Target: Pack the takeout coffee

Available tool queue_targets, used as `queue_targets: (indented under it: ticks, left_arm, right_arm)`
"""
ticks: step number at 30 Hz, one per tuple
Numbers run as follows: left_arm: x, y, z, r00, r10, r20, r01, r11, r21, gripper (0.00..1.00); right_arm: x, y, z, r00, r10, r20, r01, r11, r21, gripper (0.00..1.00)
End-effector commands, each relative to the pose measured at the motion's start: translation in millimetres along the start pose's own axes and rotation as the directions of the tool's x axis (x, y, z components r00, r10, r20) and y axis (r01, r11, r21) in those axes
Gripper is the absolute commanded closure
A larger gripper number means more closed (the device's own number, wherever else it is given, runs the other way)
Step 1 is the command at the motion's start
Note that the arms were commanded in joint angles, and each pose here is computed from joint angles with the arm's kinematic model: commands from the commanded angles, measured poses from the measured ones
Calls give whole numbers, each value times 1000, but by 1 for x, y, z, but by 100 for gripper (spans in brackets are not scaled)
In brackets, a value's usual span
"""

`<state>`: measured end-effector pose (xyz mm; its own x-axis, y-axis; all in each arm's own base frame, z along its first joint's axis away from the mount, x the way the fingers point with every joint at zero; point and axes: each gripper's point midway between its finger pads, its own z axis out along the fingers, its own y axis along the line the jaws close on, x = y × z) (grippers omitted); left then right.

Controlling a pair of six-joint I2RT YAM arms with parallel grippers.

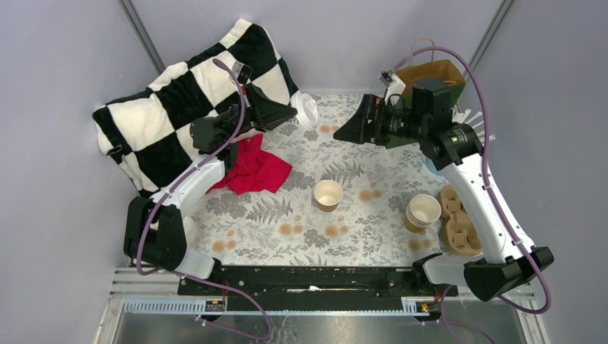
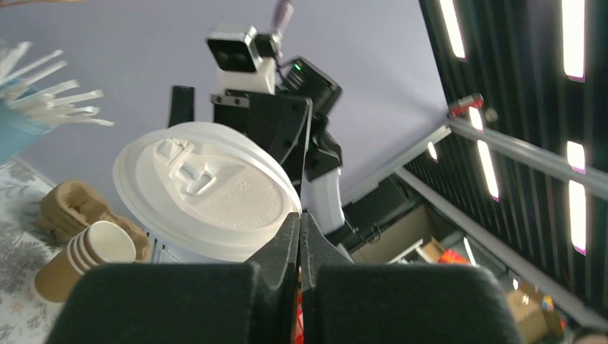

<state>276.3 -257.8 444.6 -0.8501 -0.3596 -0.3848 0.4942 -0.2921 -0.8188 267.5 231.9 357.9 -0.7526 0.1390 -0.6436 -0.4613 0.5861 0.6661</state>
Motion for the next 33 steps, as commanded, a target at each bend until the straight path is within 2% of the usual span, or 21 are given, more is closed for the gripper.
queue_targets:
  ticks: [1,6,12,25,33]
  left_arm:
    - [36,-48,-4,981,148,-125,-126,978,164,100]
    - [41,-35,-4,979,153,-134,-141,986,91,100]
    - [46,-29,-2,976,158,-149,-153,987,43,100]
    - [51,-25,-3,972,172,-161,-175,985,-5,100]
    - [51,-24,-3,970,177,-166,-184,982,-27,100]
  right_arm:
    - [-19,63,-12,999,32,-17,-35,962,-271,0]
    - [-34,72,-12,997,69,31,-57,953,-296,0]
    - [-39,64,7,986,164,6,-157,953,-258,0]
    - [-36,92,25,990,135,-41,-141,938,-316,0]
    - [-29,92,34,990,126,-62,-138,951,-277,0]
